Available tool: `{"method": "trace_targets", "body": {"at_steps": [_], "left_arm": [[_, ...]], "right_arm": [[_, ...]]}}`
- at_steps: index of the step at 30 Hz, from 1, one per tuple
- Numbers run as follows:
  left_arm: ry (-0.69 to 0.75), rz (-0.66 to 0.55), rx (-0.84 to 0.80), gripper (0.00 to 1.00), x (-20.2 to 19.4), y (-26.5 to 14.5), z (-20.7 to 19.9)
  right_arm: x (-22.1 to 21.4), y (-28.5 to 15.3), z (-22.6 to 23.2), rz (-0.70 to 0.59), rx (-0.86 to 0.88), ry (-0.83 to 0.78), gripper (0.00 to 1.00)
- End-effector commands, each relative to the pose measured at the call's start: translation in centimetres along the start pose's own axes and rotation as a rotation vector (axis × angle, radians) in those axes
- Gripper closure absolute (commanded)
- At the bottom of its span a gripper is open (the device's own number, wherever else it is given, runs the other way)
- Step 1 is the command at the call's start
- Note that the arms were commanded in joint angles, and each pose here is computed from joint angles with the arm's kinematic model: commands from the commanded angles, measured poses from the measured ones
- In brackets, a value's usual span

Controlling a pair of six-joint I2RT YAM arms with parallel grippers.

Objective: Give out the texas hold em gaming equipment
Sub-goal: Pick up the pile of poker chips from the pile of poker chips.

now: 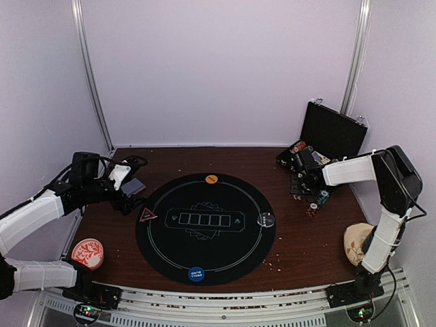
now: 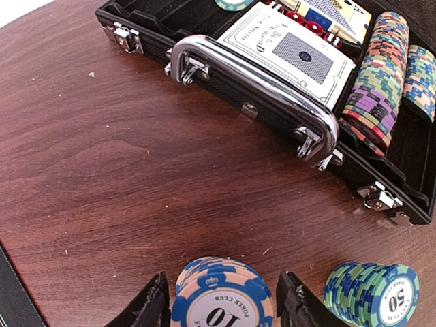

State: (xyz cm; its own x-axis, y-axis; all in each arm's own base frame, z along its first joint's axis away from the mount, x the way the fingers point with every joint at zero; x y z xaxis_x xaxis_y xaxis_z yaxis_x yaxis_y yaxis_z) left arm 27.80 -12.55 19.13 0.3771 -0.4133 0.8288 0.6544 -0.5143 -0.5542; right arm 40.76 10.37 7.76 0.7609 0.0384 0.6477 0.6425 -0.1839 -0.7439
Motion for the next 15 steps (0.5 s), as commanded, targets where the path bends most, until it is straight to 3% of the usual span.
{"method": "trace_targets", "body": {"at_steps": [1, 15], "left_arm": [[0.019, -0.034, 0.002, 0.02, 0.43, 0.17, 0.16], [0.019, -0.033, 0.001, 0.02, 0.43, 0.20, 0.14]], "right_arm": [[0.49, -0.20, -0.59, -0.010, -0.026, 0.005, 0.48], [0.79, -0.47, -0.73, -0.021, -0.031, 0.005, 0.67]]}}
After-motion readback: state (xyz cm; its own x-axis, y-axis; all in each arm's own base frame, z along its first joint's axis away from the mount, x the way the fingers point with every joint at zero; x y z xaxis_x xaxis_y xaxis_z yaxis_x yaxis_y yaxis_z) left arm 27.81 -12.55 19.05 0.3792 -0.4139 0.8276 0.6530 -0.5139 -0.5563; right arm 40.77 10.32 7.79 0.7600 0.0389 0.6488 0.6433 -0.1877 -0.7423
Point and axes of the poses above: each gripper's point midway between its finger pads, its own y axis out along the fingers, its own z axis along the line the jaws close on, x = y × z, the point moved 3 cm from there along -y, back along the fingers, and after that the axes turned 11 degrees about -y, right-handed, at the moved point
